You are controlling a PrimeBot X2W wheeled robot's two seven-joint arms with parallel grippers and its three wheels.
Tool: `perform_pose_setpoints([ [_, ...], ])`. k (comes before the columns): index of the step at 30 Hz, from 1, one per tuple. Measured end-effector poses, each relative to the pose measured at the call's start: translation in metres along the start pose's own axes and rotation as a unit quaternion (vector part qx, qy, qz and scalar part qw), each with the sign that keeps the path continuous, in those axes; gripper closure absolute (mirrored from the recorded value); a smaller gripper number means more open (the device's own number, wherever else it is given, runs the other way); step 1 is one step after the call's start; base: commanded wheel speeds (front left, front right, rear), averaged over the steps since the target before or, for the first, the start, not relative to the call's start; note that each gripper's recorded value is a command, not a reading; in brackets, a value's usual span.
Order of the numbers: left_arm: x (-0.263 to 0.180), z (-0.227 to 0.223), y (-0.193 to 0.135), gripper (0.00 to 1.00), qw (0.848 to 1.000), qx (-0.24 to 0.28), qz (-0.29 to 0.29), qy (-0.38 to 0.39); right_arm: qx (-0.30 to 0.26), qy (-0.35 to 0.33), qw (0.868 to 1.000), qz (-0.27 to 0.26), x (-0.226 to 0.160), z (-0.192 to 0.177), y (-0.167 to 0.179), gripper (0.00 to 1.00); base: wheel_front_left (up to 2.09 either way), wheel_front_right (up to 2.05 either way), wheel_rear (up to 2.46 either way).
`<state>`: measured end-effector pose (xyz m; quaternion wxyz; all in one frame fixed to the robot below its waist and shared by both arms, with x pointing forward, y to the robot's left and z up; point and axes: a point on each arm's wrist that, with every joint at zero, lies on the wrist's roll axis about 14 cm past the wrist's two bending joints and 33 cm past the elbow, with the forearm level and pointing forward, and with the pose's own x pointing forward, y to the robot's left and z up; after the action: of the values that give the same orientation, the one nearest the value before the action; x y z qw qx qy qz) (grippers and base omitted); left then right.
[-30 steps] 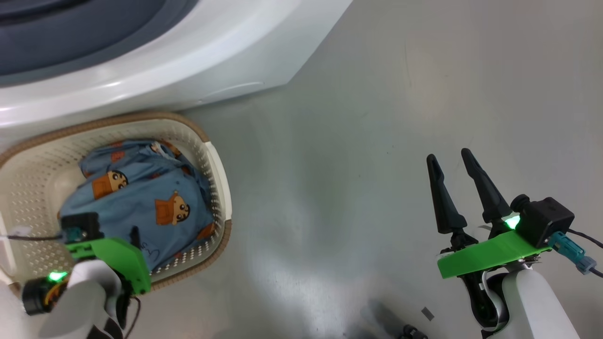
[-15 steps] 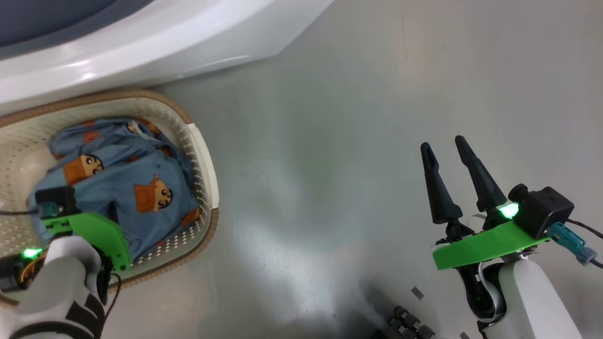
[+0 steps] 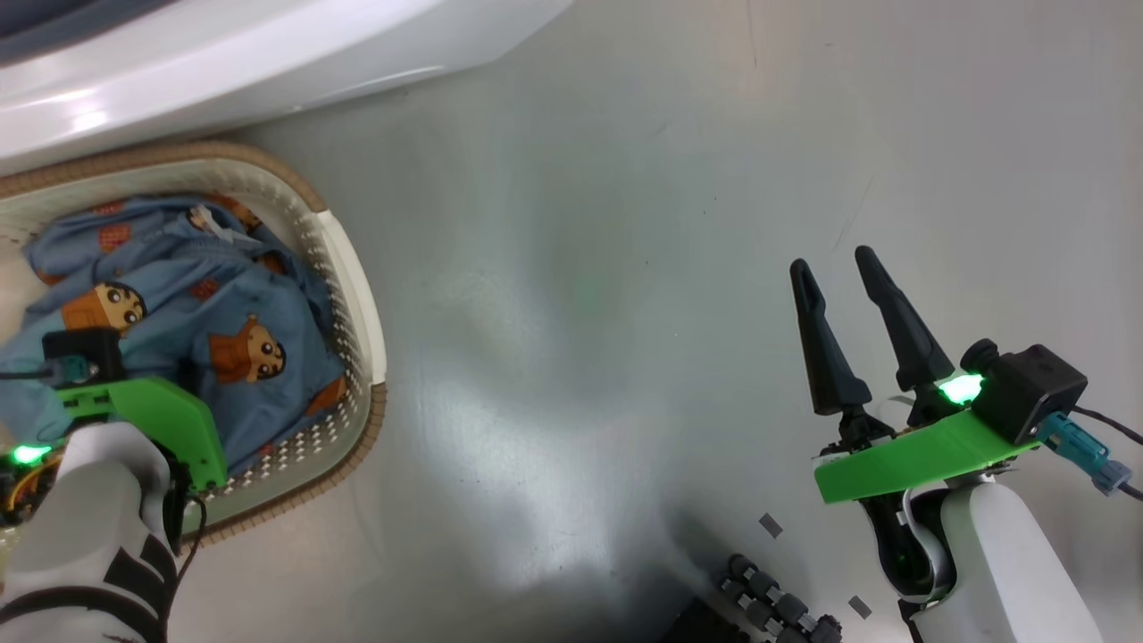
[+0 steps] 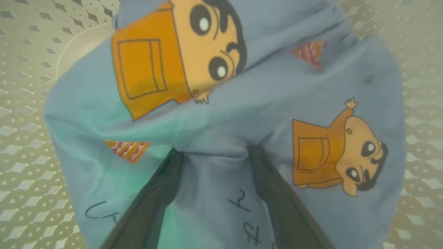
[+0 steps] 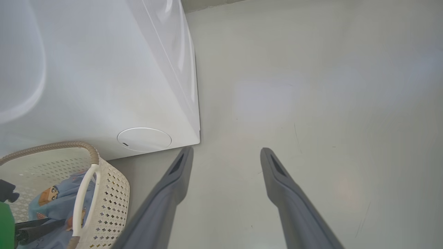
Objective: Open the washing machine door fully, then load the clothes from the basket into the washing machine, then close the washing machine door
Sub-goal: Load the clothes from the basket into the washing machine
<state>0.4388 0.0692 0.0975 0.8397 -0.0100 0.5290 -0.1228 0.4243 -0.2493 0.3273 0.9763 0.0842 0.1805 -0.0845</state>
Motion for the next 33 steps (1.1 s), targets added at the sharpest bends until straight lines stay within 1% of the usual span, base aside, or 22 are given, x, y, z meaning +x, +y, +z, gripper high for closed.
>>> perform_pose_setpoints([
  [10, 0.015, 0.0, -0.008, 0.0, 1.0, 0.027, -0.009, 0.0, -0.002, 0.011, 1.0, -0.006, 0.005, -0.009, -0.005, 0.0, 0.0, 0.0, 0.0],
  [12, 0.018, 0.001, -0.011, 0.21, 0.999, 0.034, -0.013, -0.002, -0.002, 0.012, 1.0, -0.008, 0.004, -0.01, -0.006, 0.0, 0.0, 0.0, 0.0],
  [14, 0.019, 0.002, -0.013, 0.53, 0.999, 0.043, -0.015, -0.003, -0.002, 0.013, 1.0, -0.01, 0.004, -0.01, -0.008, 0.0, 0.0, 0.0, 0.0],
  [15, 0.019, 0.002, -0.014, 0.66, 0.999, 0.047, -0.016, -0.003, -0.002, 0.013, 1.0, -0.011, 0.004, -0.01, -0.008, 0.0, 0.0, 0.0, 0.0],
  [16, 0.019, 0.002, -0.014, 0.85, 0.999, 0.048, -0.015, -0.006, -0.002, 0.013, 1.0, -0.011, 0.004, -0.01, -0.008, 0.0, 0.0, 0.0, 0.0],
  [17, 0.019, 0.003, -0.014, 1.0, 0.999, 0.049, -0.015, -0.008, -0.002, 0.013, 1.0, -0.011, 0.004, -0.011, -0.008, 0.0, 0.0, 0.0, 0.0],
  [23, 0.015, 0.011, -0.013, 1.0, 0.998, 0.047, -0.012, -0.029, 0.0, 0.01, 1.0, -0.009, 0.005, -0.008, -0.007, 0.0, 0.0, 0.0, 0.0],
  [28, 0.005, 0.027, -0.017, 1.0, 0.997, 0.024, -0.013, -0.066, 0.003, 0.002, 1.0, -0.004, 0.006, -0.003, -0.004, 0.0, 0.0, 0.0, 0.0],
  [33, -0.014, 0.038, -0.024, 1.0, 0.995, 0.003, -0.016, -0.099, 0.007, -0.016, 1.0, 0.003, 0.008, 0.01, -0.001, 0.0, 0.0, 0.0, 0.0],
])
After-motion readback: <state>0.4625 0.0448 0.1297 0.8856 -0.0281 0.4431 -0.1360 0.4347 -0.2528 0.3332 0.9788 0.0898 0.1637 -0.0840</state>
